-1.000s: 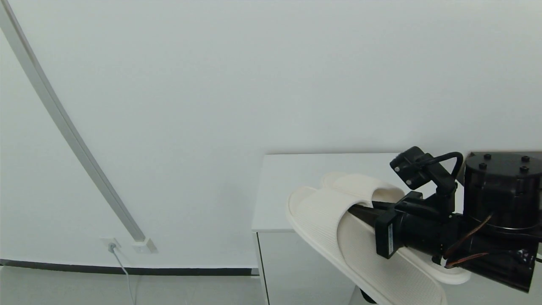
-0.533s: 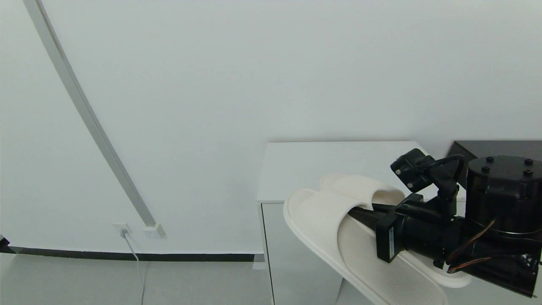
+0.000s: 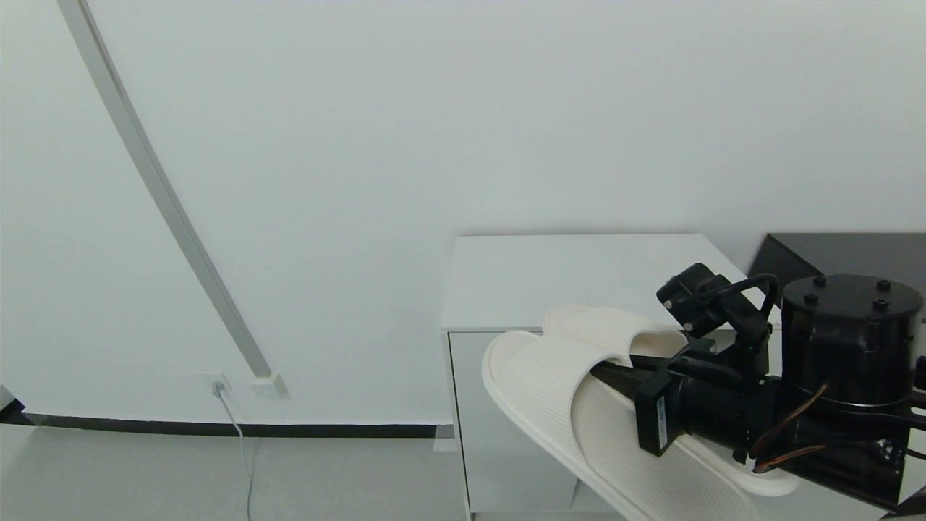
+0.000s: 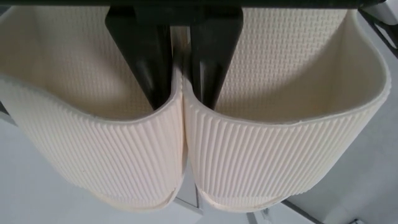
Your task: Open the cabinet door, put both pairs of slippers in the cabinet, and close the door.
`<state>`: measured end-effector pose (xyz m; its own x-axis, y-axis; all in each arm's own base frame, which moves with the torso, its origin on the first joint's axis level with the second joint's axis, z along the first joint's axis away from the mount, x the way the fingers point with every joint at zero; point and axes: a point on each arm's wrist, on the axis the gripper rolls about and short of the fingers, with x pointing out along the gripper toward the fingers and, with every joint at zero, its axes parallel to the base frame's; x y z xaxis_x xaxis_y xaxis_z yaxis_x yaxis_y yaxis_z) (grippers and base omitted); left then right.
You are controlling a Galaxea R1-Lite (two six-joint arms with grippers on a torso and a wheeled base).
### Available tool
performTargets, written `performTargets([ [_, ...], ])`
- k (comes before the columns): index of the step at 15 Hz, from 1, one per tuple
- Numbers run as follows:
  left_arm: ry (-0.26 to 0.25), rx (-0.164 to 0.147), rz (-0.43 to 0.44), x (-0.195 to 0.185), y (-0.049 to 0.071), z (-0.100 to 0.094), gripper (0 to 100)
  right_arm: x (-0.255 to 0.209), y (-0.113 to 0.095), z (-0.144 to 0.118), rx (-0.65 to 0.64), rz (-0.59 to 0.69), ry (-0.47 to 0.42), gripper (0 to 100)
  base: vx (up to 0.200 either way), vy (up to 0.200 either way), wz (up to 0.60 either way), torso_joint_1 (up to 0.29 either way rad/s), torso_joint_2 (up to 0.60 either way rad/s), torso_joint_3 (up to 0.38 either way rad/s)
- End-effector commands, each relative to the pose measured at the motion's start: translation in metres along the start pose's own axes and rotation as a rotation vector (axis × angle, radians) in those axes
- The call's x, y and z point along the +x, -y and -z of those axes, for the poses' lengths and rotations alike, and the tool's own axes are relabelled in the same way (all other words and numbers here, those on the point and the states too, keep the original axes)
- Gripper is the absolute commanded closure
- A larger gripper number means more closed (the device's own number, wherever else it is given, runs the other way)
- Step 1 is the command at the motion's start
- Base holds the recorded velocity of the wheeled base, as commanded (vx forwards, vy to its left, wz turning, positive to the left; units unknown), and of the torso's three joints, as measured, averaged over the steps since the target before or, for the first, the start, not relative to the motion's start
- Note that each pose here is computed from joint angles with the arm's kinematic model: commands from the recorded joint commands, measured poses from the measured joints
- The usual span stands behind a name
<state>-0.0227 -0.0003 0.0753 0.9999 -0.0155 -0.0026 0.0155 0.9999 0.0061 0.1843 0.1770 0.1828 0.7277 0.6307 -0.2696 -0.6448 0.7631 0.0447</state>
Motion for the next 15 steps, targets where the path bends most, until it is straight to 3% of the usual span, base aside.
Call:
performTargets([
  [1,-0.001,0.0,0.0,0.0001,0.0,0.0,100,0.0023,-0.0004,0.0023,-0.001,-0.001,-0.012,100,0.0,0.0,0.0,0.0,0.0,0.0],
  [9,-0.001,-0.003,-0.002,0.0001,0.0,0.0,100,-0.0002,-0.0097,0.0011,-0.012,-0.035,-0.003,100,0.0,0.0,0.0,0.0,0.0,0.0],
  [15,-0.001,-0.002,0.0,0.0001,0.0,0.0,100,0.0006,-0.0098,0.0012,-0.012,-0.035,-0.004,100,0.0,-0.2,0.0,0.005,0.0,0.002],
])
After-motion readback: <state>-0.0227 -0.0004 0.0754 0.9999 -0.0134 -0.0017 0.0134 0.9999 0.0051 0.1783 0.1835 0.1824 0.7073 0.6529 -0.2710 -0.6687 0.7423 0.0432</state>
